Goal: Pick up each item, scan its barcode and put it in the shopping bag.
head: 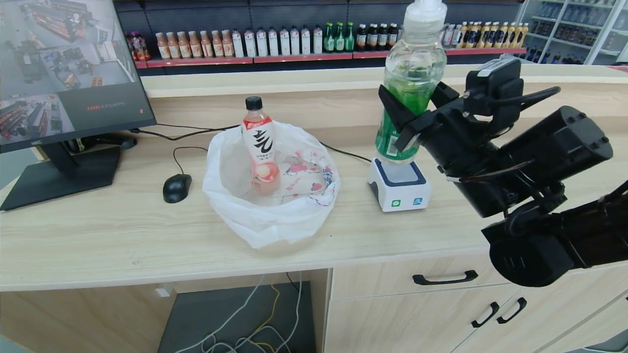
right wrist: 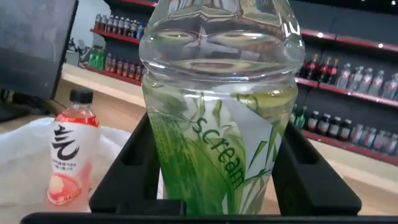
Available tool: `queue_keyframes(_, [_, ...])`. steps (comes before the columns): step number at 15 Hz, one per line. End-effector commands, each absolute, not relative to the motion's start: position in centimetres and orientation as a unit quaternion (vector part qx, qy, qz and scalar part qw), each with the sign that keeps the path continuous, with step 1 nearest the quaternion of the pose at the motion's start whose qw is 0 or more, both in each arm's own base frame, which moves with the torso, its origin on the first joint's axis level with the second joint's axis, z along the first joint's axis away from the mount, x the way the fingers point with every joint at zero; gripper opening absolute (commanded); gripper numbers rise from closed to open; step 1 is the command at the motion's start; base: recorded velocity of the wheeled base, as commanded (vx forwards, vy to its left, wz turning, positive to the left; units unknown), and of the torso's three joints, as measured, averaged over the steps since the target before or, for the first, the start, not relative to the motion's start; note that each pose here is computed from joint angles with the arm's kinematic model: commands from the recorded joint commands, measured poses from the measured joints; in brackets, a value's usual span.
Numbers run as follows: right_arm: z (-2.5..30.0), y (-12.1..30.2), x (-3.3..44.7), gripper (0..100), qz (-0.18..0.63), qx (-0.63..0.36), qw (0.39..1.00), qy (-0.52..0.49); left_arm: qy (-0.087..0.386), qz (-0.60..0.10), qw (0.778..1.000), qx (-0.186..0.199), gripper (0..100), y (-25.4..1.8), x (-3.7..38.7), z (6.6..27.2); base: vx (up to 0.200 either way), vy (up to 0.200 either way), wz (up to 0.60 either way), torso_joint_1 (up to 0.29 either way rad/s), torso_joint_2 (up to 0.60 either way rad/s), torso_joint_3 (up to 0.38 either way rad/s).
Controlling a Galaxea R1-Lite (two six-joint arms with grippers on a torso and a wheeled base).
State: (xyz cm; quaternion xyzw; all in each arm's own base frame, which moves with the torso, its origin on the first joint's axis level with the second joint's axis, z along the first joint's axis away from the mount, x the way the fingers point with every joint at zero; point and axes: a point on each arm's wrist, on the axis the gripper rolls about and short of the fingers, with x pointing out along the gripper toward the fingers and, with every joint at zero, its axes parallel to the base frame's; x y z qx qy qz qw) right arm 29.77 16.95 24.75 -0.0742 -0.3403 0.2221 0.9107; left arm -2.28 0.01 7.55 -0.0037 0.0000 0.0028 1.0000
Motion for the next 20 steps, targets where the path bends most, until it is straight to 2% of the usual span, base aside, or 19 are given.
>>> queue_keyframes(1, [24.4,16.4,28.4,0,0.224,-0.035,0.922,-0.313,0.000,0.003,1.000,-0.004,100,0.0,-2.3,7.5,0.000,0.000,0.00,0.000,0.00,0.000])
queue_keyframes(4, [22.4,15.1,27.3,0,0.217,0.021,0.943,-0.250,0.000,0.002,1.000,-0.004,100,0.0,-2.3,7.5,0.000,0.000,0.00,0.000,0.00,0.000])
queue_keyframes(13, [21.8,14.3,28.1,0,0.185,0.049,0.953,-0.234,0.000,0.003,1.000,-0.005,100,0.0,-2.3,7.5,0.000,0.000,0.00,0.000,0.00,0.000])
queue_keyframes(20, [21.5,14.4,29.4,0,0.178,0.049,0.955,-0.234,0.000,0.003,1.000,-0.008,100,0.0,-2.3,7.5,0.000,0.200,0.00,0.003,0.00,0.002])
